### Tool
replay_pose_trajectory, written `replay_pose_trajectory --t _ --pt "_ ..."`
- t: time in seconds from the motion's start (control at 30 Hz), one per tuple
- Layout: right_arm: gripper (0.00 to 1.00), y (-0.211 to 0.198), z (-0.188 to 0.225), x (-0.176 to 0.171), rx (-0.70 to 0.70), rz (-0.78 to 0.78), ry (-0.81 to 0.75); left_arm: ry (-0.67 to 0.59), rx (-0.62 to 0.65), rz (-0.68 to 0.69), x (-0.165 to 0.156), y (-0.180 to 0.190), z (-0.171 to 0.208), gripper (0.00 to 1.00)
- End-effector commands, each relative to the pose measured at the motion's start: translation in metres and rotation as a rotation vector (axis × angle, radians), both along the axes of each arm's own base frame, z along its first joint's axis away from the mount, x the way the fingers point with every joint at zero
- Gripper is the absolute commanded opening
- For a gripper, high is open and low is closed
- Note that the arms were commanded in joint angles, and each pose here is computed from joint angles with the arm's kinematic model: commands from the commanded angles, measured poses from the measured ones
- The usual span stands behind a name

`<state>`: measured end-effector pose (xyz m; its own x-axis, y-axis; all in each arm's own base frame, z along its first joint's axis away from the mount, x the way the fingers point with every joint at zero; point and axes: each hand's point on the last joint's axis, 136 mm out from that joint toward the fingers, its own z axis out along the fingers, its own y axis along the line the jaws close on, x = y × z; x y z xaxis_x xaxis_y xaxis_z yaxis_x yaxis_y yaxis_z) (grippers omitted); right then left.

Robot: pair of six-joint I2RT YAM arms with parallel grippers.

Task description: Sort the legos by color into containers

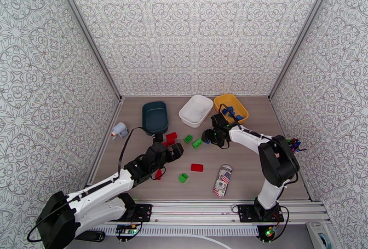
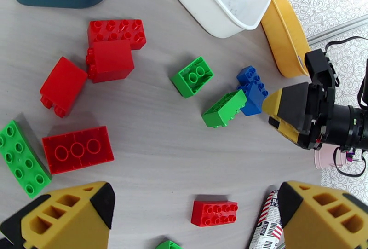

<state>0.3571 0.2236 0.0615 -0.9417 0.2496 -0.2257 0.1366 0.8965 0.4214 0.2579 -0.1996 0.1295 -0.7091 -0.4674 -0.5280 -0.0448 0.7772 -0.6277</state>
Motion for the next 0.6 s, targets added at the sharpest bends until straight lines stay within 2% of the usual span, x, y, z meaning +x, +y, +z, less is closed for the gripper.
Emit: replay_pose_trajectory --t 0.0,0.57 --pt "0.66 0.003 0.001 0.006 0.005 -0.05 -0.017 -0.007 0.004 0.015 0.0 0.003 -0.001 0.99" --pt "0.64 0.017 -0.023 0.026 -0.023 -0.068 0.017 -0.001 0.003 0.016 -0.001 0.006 -0.005 0.99"
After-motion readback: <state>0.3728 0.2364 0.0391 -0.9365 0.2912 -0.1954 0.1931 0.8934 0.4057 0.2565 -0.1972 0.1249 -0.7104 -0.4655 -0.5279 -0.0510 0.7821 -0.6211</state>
